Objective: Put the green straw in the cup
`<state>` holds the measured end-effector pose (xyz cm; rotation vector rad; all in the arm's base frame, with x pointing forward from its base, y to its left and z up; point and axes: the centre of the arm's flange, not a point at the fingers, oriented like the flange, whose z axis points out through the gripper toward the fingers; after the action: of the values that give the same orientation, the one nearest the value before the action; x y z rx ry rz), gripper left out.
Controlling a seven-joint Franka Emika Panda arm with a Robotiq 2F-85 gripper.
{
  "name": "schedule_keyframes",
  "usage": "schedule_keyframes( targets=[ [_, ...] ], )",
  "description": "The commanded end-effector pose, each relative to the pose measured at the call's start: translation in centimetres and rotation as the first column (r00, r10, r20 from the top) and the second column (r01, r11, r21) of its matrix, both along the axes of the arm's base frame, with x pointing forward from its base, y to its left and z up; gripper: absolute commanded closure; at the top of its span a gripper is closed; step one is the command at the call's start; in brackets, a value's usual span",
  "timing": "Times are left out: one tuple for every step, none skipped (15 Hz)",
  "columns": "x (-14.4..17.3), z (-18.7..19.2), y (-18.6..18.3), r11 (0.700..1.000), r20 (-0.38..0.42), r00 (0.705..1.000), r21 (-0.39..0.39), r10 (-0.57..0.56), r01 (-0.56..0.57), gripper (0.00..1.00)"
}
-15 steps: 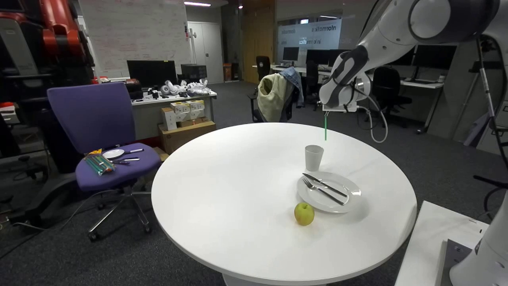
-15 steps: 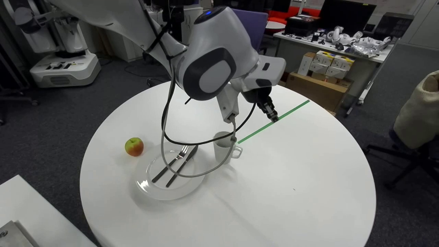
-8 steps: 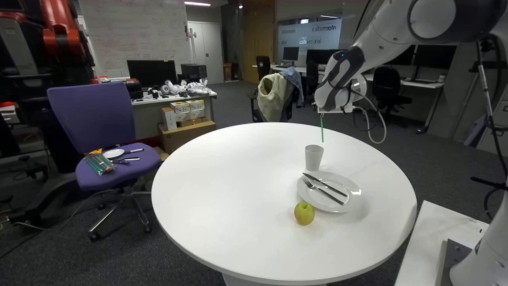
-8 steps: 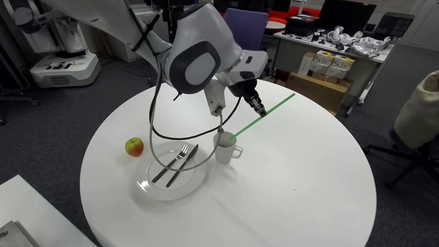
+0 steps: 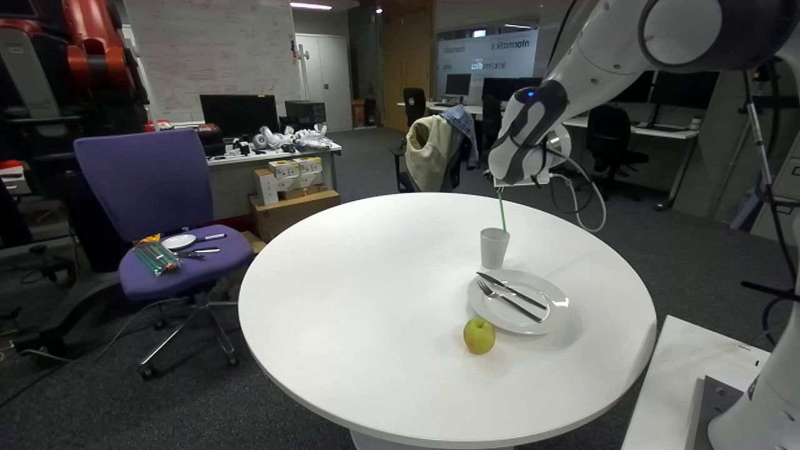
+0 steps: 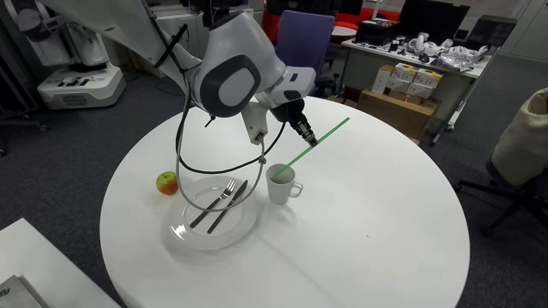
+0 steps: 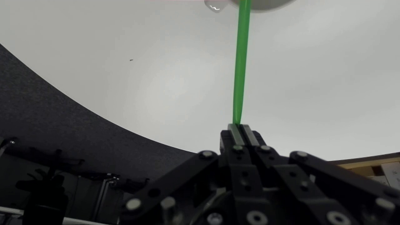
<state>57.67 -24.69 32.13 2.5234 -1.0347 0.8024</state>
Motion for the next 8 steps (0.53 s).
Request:
schedule_keyframes(
  targets=[
    [-0.5, -0.6, 0.3, 1.0, 0.029, 0.999, -0.024, -0.015, 0.016, 0.96],
    [-0.5, -0.8, 0.2, 0.999, 0.036, 0.999, -0.026, -0.019, 0.02, 0.98],
    [-0.5, -1.0, 0.2, 0.999, 0.048, 0.999, -0.028, -0.022, 0.023, 0.98],
    [-0.5, -1.1, 0.2, 0.999, 0.06, 0.998, -0.031, -0.022, 0.024, 1.0],
    [-0.4, -1.4, 0.2, 0.999, 0.07, 0.997, -0.038, -0.024, 0.026, 1.0],
    [-0.4, -1.6, 0.2, 0.999, 0.078, 0.997, -0.042, -0.024, 0.027, 1.0],
    [-0.3, -1.8, 0.3, 0.999, 0.086, 0.996, -0.046, -0.025, 0.029, 1.0],
    [-0.3, -2.0, 0.3, 0.998, 0.093, 0.995, -0.051, -0.026, 0.031, 1.0]
  ],
)
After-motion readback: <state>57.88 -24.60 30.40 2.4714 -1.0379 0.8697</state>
